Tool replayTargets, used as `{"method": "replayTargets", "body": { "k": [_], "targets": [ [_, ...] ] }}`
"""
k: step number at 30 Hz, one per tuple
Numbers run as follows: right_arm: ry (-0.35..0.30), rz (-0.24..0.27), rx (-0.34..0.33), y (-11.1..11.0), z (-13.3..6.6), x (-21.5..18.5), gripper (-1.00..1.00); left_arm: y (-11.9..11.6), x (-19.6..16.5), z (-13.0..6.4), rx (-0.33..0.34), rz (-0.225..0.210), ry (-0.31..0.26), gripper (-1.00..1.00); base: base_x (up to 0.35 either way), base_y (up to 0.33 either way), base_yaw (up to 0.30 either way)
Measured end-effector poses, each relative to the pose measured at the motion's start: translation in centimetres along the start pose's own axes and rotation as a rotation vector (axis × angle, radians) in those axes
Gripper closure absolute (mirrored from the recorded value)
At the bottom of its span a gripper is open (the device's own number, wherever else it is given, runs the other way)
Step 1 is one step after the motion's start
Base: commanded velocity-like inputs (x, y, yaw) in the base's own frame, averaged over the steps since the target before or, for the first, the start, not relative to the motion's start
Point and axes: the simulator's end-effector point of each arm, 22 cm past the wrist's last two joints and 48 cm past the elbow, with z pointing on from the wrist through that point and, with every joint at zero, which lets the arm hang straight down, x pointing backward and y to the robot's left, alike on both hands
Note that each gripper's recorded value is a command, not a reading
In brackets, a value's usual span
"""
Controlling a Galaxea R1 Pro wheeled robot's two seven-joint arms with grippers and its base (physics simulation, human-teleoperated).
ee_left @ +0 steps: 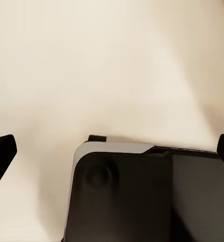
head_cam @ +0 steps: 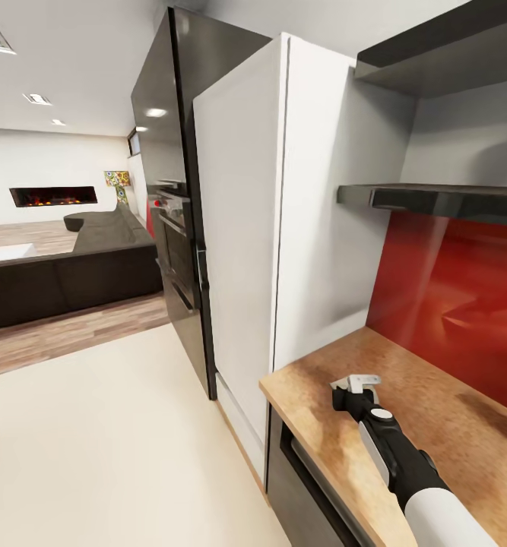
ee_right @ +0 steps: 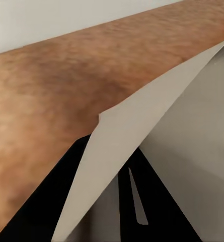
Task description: Set up a coffee station on the kitchen countertop: keep the coffee maker on the countertop, move the bottle of coffee from the kitchen shelf to the counter next to the coffee maker, place a paper coffee filter on top of the coffee maker, put the saucer next to the coffee maker with the coffee cup on the saucer, and place the electric kettle next to the coffee maker.
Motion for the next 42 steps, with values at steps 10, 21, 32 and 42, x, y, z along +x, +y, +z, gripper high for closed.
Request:
{"method": "replayTargets", "body": {
  "k": [10, 21, 32, 42],
  "targets": [
    [0.000, -0.001, 0.000, 0.0, -0.7, -0.4, 1.00, 0.0, 0.1, -0.8, 0.000, 0.000, 0.000, -1.00, 0.000, 0.000, 0.000],
    [-0.041, -0.005, -0.001, 0.1, -1.2, -2.5, 1.00, 0.1, 0.1, -1.1, -0.001, -0.001, 0.001, -1.00, 0.000, 0.000, 0.000],
    [-0.117, -0.002, 0.003, -0.1, -2.2, -6.4, 1.00, 0.1, 0.6, -1.0, 0.001, 0.004, 0.037, -1.00, 0.000, 0.000, 0.000],
    [-0.117, -0.001, 0.003, -0.1, -2.7, -7.0, 1.00, 0.1, 0.8, -0.9, 0.003, 0.005, 0.058, -1.00, 0.000, 0.000, 0.000]
  ]
}}
